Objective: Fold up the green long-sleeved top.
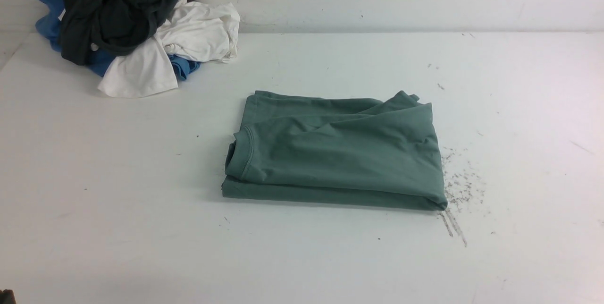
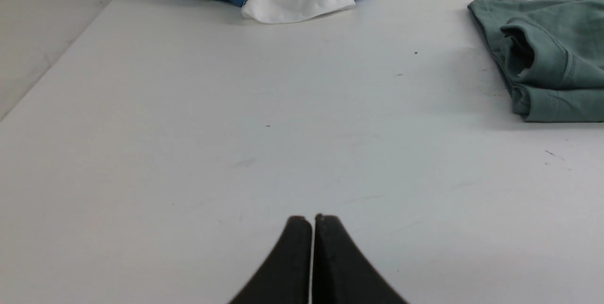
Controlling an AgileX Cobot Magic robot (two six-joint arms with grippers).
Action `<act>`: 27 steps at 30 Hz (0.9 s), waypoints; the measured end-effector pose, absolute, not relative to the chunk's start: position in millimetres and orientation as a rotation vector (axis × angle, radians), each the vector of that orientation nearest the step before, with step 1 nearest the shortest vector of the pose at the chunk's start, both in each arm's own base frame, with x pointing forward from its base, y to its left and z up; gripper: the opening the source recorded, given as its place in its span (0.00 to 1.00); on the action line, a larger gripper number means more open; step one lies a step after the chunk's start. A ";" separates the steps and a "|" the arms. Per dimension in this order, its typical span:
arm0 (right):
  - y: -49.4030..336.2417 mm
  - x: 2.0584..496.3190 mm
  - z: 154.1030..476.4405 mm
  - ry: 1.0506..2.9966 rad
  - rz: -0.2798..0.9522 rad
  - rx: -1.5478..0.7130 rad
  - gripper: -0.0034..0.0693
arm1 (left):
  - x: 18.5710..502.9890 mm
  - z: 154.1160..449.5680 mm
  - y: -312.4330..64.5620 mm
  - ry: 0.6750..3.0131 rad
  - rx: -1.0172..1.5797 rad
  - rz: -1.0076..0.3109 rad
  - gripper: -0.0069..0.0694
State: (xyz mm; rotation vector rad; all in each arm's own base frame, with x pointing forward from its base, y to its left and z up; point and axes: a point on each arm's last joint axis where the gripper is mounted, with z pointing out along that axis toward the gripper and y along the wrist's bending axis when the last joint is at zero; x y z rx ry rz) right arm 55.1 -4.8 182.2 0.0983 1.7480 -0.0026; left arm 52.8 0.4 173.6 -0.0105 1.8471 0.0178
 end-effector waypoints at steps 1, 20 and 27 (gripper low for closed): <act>-4.8 55.1 182.2 1.748 -0.003 0.098 0.03 | 52.8 173.6 0.4 1.847 -0.010 0.018 0.08; -4.8 55.1 182.2 1.748 -0.003 0.098 0.03 | 52.8 173.6 0.4 1.847 -0.010 0.018 0.08; -4.8 55.1 182.2 1.748 -0.003 0.098 0.03 | 52.8 173.5 0.4 1.848 -0.010 0.018 0.08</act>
